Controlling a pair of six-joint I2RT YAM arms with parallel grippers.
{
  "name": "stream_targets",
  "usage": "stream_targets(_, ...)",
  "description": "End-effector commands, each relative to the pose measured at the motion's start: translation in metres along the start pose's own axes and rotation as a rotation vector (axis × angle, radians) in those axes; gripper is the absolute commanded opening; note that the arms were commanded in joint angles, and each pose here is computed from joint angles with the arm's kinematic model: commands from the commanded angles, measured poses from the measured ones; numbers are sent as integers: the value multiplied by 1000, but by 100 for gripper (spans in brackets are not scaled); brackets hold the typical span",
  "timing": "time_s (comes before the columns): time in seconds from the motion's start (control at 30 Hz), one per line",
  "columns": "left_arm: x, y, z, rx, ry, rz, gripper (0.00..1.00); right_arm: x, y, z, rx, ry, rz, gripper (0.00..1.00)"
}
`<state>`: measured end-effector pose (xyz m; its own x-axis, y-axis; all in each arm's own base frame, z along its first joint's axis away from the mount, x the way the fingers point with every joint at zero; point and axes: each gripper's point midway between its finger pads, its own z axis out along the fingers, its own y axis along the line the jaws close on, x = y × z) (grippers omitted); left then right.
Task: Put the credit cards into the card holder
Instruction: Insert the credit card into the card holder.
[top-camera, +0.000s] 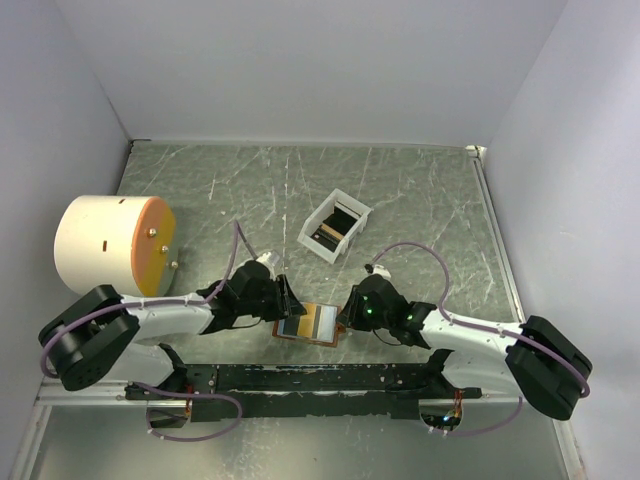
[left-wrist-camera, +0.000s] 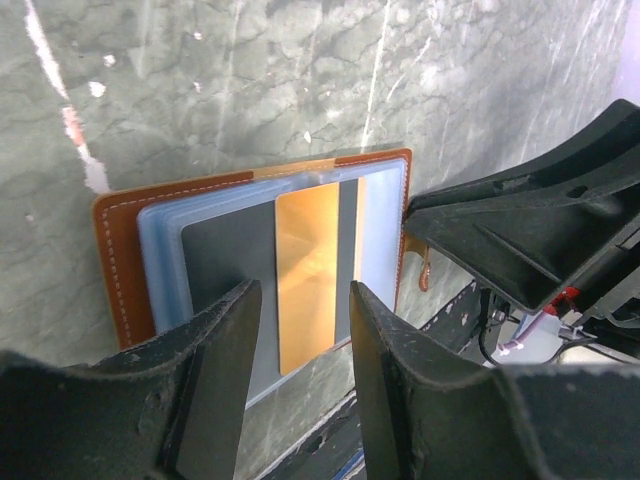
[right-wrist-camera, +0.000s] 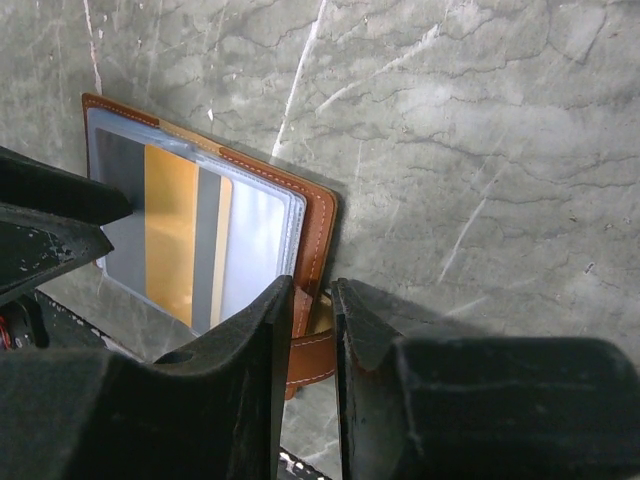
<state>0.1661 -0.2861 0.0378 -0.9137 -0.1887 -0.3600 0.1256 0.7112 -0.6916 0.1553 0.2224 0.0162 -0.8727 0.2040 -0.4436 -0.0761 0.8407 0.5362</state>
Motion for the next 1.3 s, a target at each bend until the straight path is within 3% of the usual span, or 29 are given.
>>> stream_targets(0.0,8,-12,5,68,41,18,52,5,-1,0,7,24,-17,23)
stream_targets(0.9,28,-31,23,132,112,-2,52,6,-1,3,0,26,-27,23)
stream_targets(1.27,23,-44,23,158,80,27,51,3,-3,5,24,21,-49,23)
